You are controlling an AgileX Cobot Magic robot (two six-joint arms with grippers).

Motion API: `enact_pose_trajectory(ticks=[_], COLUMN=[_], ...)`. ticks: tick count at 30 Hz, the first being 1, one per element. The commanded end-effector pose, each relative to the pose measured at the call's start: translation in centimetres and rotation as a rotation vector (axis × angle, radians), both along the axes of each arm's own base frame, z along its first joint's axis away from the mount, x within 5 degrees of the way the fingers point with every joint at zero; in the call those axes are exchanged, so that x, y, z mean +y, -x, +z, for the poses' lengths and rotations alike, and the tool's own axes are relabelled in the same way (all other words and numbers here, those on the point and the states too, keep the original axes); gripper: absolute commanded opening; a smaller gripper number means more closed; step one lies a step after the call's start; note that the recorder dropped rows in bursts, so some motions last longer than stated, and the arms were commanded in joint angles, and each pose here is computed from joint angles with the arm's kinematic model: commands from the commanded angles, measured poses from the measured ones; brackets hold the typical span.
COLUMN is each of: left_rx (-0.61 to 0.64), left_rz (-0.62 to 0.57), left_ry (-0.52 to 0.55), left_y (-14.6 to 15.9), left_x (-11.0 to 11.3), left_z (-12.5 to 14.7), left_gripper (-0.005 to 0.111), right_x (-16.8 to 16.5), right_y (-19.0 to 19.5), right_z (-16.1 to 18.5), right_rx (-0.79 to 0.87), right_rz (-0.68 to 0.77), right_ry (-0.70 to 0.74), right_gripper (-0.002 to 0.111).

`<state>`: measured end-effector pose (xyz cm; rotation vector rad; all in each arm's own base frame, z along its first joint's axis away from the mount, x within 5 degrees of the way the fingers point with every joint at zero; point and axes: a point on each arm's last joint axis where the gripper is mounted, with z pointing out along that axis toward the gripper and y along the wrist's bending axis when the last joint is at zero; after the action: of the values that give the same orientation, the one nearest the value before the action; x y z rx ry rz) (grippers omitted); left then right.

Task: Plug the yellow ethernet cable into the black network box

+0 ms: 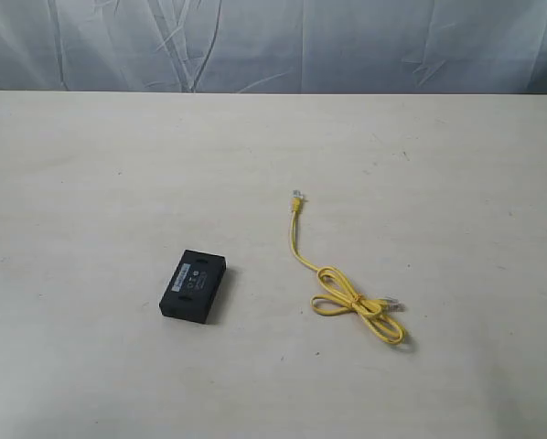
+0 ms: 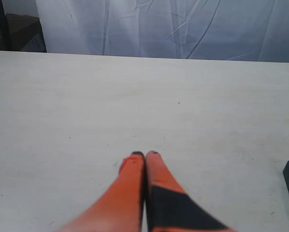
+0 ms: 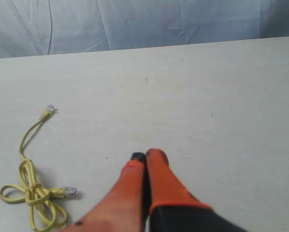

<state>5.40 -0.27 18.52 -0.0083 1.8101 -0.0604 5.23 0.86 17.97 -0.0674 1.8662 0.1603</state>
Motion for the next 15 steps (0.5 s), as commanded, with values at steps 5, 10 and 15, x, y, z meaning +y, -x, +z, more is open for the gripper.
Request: enact_pose_trajectory(ticks=[5, 10, 15], left_rx=[-0.013, -0.013, -0.013], left_rz=[0.002, 0.002, 0.002], left_ry=[-0.004, -0.004, -0.004], left_y=[-0.01, -0.01, -0.01], left_x=[0.02, 0.02, 0.02], left_z=[-0.04, -0.04, -0.04], left_gripper=[0.0, 0.0, 0.0], right_x=[-0.08, -0.08, -0.12], right_y=[-0.04, -0.04, -0.1], right_z=[0.15, 0.15, 0.37], right_rx=[-0.028, -0.028, -0.055], right_rz=[-0.006, -0.006, -0.008], right_ry=[0.013, 0.013, 0.025], right_gripper=[0.0, 0.0, 0.0])
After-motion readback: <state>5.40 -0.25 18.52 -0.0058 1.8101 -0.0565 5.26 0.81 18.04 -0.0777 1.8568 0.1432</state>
